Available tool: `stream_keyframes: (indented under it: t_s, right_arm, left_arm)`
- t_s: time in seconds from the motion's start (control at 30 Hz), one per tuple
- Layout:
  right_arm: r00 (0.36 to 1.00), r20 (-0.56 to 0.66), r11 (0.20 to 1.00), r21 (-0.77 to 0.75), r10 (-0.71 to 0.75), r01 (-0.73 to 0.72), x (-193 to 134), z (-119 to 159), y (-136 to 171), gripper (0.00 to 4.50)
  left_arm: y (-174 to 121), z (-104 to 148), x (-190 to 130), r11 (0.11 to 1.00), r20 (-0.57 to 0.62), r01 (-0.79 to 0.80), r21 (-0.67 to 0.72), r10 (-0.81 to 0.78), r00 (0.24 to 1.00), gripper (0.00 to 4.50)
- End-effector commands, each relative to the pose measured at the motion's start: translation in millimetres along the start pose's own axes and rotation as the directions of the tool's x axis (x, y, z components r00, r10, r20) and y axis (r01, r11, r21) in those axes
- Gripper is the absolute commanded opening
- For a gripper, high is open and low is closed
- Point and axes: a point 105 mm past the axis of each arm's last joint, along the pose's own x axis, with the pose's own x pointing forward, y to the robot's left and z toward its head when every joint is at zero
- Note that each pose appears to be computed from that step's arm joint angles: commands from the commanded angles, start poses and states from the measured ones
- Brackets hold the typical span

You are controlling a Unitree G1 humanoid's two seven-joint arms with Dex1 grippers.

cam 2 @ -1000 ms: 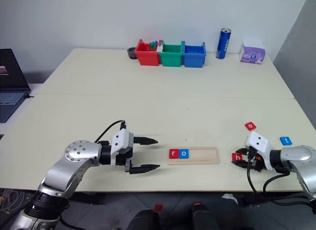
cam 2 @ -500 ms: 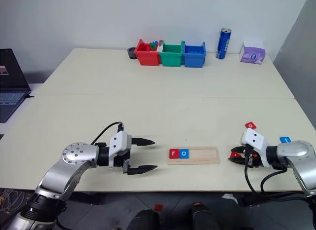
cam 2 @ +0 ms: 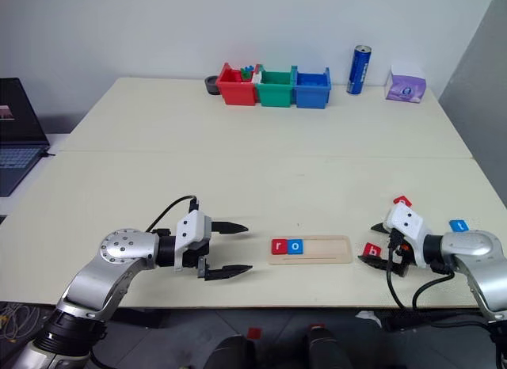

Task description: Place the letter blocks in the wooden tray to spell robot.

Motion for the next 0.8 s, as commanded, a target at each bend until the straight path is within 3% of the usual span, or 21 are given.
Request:
stream_keyframes:
  t_s: [0.03, 0.23, 0.27, 0.33, 0.57, 0.8]
  right_arm:
    - [0.999, -0.01, 0.999, 0.002, -0.046, 0.046, -6.1, -1.9, -6.0, 4.48]
    - [0.998, -0.042, 0.998, 0.041, -0.051, 0.052, -2.8, -12.5, -11.0, 4.48]
    - [0.998, -0.044, 0.998, 0.044, -0.045, 0.047, -2.4, -13.2, -10.6, 4.32]
    - [0.998, -0.047, 0.998, 0.057, -0.034, 0.037, -1.0, -14.8, -9.8, 3.89]
    - [1.0, -0.027, 0.998, 0.063, -0.012, 0.014, 2.4, -9.7, -8.3, 1.46]
    - [0.995, 0.048, 0.989, -0.126, 0.088, -0.081, 9.1, 42.3, 15.2, 1.46]
  left_arm:
    - [3.1, 4.5, -3.7, 0.999, 0.011, -0.011, 0.037, 0.01, 1.0, 4.5]
    - [5.5, 0.5, -5.4, 0.999, 0.005, -0.01, 0.043, 0.01, 1.0, 4.5]
    - [5.5, 0.2, -5.6, 0.999, 0.005, -0.01, 0.044, 0.01, 1.0, 4.5]
    - [5.5, -0.6, -6.1, 0.999, 0.004, -0.013, 0.036, 0.012, 1.0, 4.5]
    - [5.2, -7.3, -11.5, 0.999, -0.02, -0.029, 0.024, 0.03, 0.999, 4.5]
    - [9.1, -11.9, -18.7, 0.998, -0.035, -0.057, 0.023, 0.058, 0.998, 4.5]
